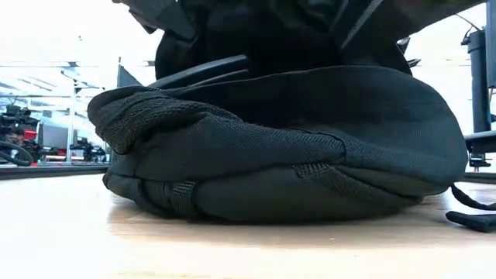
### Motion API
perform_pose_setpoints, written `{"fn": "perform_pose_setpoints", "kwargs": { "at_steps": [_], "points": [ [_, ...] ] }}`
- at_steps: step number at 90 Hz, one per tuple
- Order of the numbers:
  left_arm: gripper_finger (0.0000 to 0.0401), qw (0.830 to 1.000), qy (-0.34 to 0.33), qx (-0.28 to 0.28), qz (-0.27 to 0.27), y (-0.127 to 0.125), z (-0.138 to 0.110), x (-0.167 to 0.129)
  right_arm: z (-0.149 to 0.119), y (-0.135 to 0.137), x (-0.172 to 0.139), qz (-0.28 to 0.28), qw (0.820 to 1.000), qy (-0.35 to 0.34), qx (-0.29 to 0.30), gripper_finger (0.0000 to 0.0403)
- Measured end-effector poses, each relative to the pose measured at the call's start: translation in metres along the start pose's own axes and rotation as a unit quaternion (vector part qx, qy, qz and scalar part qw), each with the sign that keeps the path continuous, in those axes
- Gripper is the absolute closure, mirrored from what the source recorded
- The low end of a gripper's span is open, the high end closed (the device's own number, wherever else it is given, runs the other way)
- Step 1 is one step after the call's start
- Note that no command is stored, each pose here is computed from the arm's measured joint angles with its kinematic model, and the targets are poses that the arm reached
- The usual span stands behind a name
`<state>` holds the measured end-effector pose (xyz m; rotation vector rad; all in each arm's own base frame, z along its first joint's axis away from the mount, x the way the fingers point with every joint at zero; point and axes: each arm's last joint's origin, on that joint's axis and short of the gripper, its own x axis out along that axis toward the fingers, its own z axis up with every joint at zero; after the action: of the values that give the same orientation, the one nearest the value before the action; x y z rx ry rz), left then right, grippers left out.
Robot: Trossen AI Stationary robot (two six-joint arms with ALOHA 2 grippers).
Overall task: Unpack backpack
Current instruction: Close the black backpack
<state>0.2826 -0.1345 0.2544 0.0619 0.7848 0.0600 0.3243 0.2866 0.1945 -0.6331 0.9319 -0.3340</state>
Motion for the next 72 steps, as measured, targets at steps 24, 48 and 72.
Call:
{"fn": "perform_pose_setpoints", "kwargs": {
  "at_steps": [24, 48, 72],
  "points": [
    [0.0401, 1.0, 0.004, 0.009, -0.003, -0.007, -0.003, -0.001, 0.012, -0.017, 0.031, 0.061, 0.996, 0.048, 0.035, 0.0283],
    [0.0401, 0.999, 0.034, 0.002, -0.021, -0.016, -0.013, -0.006, 0.003, -0.022, 0.031, 0.06, 0.994, 0.095, 0.013, 0.0394],
    [0.0401, 0.998, -0.019, -0.017, -0.065, -0.034, -0.007, -0.013, -0.014, -0.036, 0.026, -0.003, 0.987, 0.162, -0.013, 0.0402]
  ]
}}
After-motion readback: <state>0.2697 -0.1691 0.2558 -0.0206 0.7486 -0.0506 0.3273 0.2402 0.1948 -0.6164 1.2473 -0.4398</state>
